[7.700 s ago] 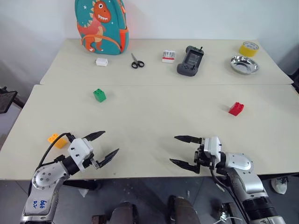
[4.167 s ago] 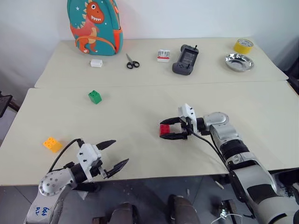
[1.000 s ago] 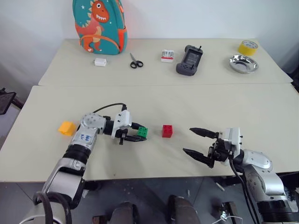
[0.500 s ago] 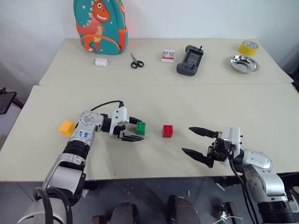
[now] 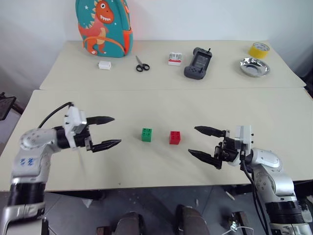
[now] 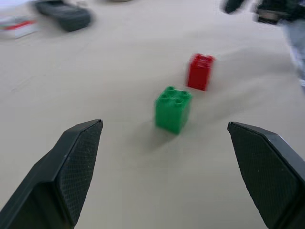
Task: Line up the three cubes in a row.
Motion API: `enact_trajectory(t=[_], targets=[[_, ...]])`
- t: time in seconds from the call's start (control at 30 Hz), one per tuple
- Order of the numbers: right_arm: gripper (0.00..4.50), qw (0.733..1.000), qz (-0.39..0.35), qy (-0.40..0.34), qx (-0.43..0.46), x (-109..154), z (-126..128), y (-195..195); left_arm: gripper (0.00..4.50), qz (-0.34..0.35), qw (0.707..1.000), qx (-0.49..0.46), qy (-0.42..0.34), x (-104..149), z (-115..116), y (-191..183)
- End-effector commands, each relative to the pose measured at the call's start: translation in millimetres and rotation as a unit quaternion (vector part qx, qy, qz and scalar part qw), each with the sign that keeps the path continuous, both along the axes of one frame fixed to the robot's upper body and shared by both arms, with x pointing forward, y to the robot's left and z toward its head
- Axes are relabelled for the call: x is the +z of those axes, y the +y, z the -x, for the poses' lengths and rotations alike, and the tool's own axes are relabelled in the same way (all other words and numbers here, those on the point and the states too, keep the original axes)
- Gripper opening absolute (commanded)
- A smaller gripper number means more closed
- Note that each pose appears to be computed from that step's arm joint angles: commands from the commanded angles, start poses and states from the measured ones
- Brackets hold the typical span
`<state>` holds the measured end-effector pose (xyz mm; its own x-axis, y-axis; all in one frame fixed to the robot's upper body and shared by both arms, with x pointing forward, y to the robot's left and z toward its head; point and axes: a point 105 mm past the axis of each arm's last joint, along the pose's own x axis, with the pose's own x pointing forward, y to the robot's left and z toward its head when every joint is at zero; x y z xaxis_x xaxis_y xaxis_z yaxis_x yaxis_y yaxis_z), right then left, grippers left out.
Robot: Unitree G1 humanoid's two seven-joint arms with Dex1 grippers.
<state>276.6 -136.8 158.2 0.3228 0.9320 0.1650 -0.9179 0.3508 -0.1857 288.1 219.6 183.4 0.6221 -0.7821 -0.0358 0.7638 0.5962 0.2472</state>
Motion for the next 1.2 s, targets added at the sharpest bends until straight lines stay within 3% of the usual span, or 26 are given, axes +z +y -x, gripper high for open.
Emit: enact_trajectory(t=[0.03,0.23,0.33,0.43,0.63,0.73,0.8,0.93,1.0,1.2], targets=[[4.5,0.998,-0.027,-0.039,0.029,18,3,11,4.48,0.071,0.973,0.207,-0.076,17,19,54],[4.5,0.996,-0.027,-0.058,0.065,18,2,22,4.48,0.086,0.915,0.392,-0.046,-30,74,117],[4.5,0.995,-0.024,-0.061,0.071,18,0,24,4.48,0.12,0.897,0.425,-0.018,-41,93,129],[4.5,0.995,-0.022,-0.058,0.075,18,-1,24,4.48,0.11,0.899,0.424,-0.005,-45,101,124],[4.5,0.995,-0.014,-0.047,0.088,14,-1,27,4.48,0.091,0.922,0.376,0.003,-36,70,100],[4.5,0.995,-0.012,-0.045,0.091,15,-2,29,4.48,0.054,0.927,0.365,0.063,-37,51,100],[4.5,0.995,-0.008,-0.045,0.092,16,-3,29,4.48,0.032,0.934,0.324,0.145,-32,43,93],[4.5,0.995,-0.008,-0.043,0.089,16,-4,28,4.48,-0.042,0.924,0.29,0.247,-9,27,94],[4.5,0.995,-0.007,-0.042,0.089,13,-4,29,4.48,-0.061,0.912,0.314,0.256,1,11,106],[4.5,0.996,-0.014,-0.044,0.082,13,-1,33,4.48,-0.098,0.884,0.329,0.317,-3,-15,116]])
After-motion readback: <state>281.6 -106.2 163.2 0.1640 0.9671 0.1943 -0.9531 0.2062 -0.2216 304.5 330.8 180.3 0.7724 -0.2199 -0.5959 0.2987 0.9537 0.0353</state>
